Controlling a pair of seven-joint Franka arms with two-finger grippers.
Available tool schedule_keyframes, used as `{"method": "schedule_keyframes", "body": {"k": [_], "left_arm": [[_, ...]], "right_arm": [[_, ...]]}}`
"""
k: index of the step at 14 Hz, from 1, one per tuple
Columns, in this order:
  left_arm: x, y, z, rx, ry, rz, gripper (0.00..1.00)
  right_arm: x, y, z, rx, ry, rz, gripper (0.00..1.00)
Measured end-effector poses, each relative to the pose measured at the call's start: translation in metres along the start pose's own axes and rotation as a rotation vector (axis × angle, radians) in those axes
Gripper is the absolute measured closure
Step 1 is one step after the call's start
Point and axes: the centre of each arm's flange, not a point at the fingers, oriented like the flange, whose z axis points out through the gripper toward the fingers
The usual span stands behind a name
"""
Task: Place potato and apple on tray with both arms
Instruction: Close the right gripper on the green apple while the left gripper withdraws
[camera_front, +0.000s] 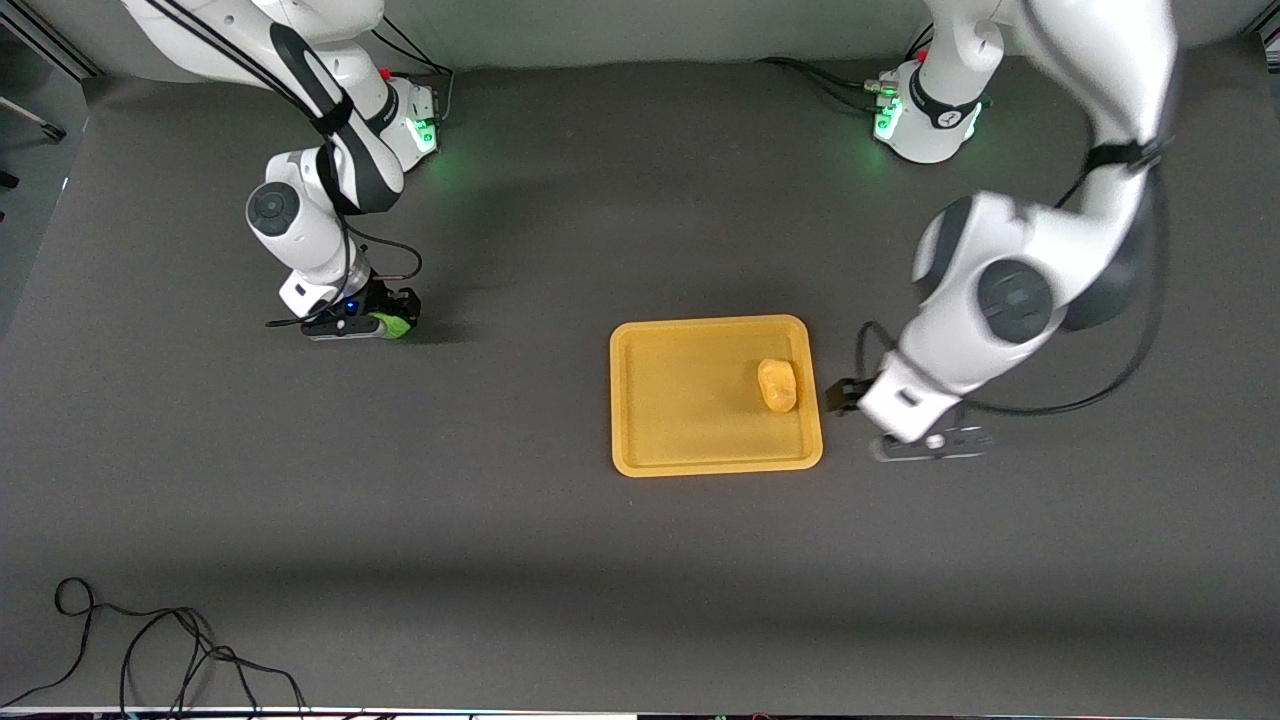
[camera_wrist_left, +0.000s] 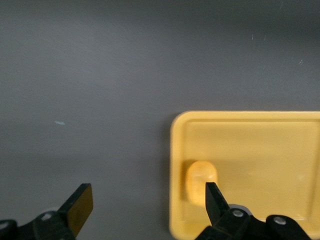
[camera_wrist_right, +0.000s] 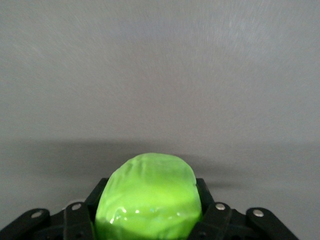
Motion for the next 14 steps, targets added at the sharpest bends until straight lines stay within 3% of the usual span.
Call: {"method": "schedule_keyframes", "body": {"k": [2, 7, 10, 14], "left_arm": [[-0.005, -0.034, -0.042, -0.001, 0.002, 0.028, 0.0], [0.001, -0.104, -0.087, 0.01, -0.035, 0.081, 0.0], [0.006, -0.144, -0.095, 0.021, -0.037, 0.137, 0.0], [0.007, -0.17, -0.1, 0.02, -0.038, 0.167, 0.0]], "right_arm": [[0.021, -0.004, -0.051, 0.0, -0.03, -0.002, 0.28], [0.062, -0.01, -0.228, 0.003, -0.09, -0.005, 0.28], [0.084, -0.013, -0.316, 0.011, -0.05, -0.008, 0.28], [0.14, -0.042, -0.328, 0.014, -0.016, -0.04, 0.28]]}}
